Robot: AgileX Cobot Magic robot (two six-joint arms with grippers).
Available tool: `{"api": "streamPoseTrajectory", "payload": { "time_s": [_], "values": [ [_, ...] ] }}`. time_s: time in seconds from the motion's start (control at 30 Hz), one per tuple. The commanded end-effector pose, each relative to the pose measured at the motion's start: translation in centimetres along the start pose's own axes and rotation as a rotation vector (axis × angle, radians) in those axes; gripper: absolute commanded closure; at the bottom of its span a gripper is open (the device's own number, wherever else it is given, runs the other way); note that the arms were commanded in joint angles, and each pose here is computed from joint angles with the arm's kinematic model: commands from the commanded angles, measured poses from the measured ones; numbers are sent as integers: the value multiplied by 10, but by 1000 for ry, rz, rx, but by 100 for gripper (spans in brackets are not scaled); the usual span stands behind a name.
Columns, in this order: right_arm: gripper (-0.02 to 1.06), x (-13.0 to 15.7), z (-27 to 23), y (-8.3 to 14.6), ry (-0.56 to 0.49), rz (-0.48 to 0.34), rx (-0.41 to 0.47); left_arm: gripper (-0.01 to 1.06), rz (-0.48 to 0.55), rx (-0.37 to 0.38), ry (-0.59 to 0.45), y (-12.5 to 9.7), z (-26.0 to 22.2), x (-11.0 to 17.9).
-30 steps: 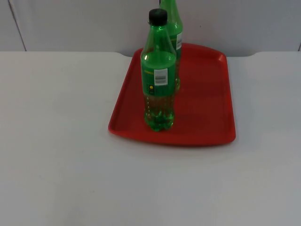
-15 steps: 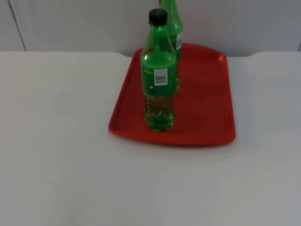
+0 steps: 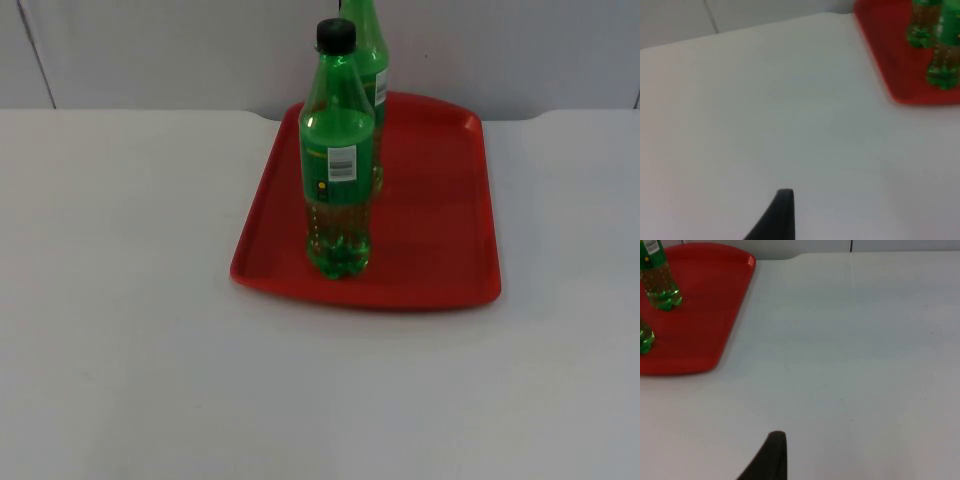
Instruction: Place the bottle upright on the tray.
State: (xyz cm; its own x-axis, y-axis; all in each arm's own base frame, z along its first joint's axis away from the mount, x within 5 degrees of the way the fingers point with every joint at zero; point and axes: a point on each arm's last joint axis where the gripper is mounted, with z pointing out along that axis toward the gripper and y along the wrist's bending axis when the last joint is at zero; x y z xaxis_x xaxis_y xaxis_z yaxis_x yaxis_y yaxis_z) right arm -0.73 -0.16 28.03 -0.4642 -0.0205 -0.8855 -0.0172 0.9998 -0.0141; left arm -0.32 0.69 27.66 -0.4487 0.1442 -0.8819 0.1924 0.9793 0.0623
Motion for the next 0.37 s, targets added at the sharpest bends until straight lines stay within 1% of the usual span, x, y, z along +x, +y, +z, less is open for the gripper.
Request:
{"api": "streamPoseTrajectory", "payload": {
  "time_s": [0.0,0.07,0.1,0.2,0.33],
  "values": [
    [-1,0,0,0,-10,3,3,0,-26,-49,6,0,0,2],
    [-1,0,0,0,-10,3,3,0,-52,-98,10,0,0,2],
    [-1,0,0,0,-10,3,3,0,-52,-98,10,0,0,2],
    [-1,0,0,0,-10,3,3,0,-80,-150,13,0,0,2],
    [-1,0,0,0,-10,3,3,0,-101,-189,16,-1,-1,2]
  ]
}}
